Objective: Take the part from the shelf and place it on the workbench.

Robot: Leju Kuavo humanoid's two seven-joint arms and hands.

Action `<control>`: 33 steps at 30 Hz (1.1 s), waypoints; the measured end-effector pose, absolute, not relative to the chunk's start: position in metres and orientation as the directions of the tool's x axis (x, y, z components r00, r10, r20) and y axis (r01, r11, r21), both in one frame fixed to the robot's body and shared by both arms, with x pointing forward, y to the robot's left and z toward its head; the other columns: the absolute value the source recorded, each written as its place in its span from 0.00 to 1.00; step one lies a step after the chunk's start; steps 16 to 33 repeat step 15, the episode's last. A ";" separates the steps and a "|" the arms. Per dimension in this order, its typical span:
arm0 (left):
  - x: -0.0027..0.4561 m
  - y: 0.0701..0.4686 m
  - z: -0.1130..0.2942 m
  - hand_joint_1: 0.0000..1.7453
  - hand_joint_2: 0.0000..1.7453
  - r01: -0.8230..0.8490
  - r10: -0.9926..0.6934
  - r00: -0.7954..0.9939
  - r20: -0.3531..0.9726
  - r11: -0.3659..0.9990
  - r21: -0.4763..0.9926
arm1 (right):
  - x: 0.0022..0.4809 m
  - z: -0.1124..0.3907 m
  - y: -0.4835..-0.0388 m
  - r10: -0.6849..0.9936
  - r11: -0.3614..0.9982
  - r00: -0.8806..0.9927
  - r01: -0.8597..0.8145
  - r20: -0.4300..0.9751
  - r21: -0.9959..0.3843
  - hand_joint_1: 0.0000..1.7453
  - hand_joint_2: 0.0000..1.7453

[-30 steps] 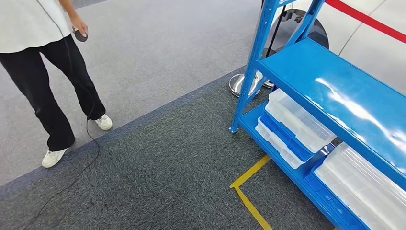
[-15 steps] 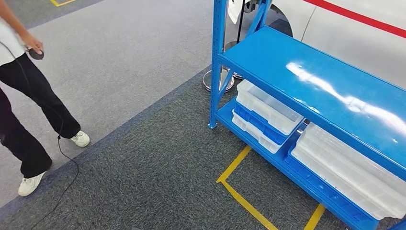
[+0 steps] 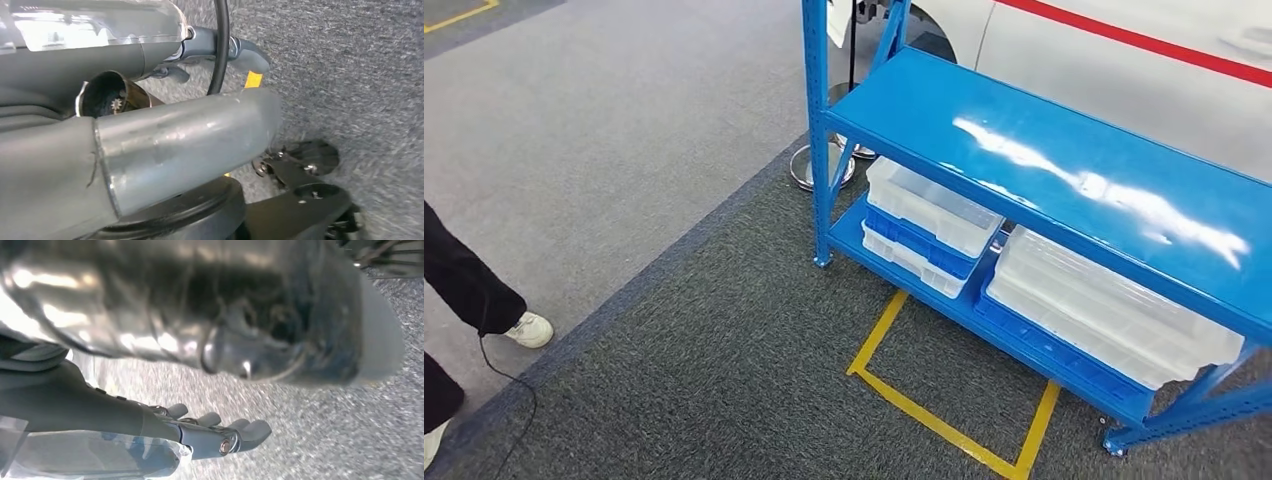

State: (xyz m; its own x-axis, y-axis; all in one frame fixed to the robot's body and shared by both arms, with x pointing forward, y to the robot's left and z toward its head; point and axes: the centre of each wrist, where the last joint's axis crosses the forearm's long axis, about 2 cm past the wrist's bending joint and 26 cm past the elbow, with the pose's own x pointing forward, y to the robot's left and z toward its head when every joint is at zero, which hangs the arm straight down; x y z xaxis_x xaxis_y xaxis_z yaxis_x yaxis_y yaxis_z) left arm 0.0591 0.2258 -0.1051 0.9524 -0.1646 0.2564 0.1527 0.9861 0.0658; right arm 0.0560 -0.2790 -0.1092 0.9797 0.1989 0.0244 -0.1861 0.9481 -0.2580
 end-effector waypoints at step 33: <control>0.064 0.226 -0.104 0.00 0.00 0.161 -0.173 0.948 0.266 0.985 0.065 | 0.058 -0.109 -0.278 0.204 0.948 0.979 -0.190 0.028 -0.257 0.00 0.00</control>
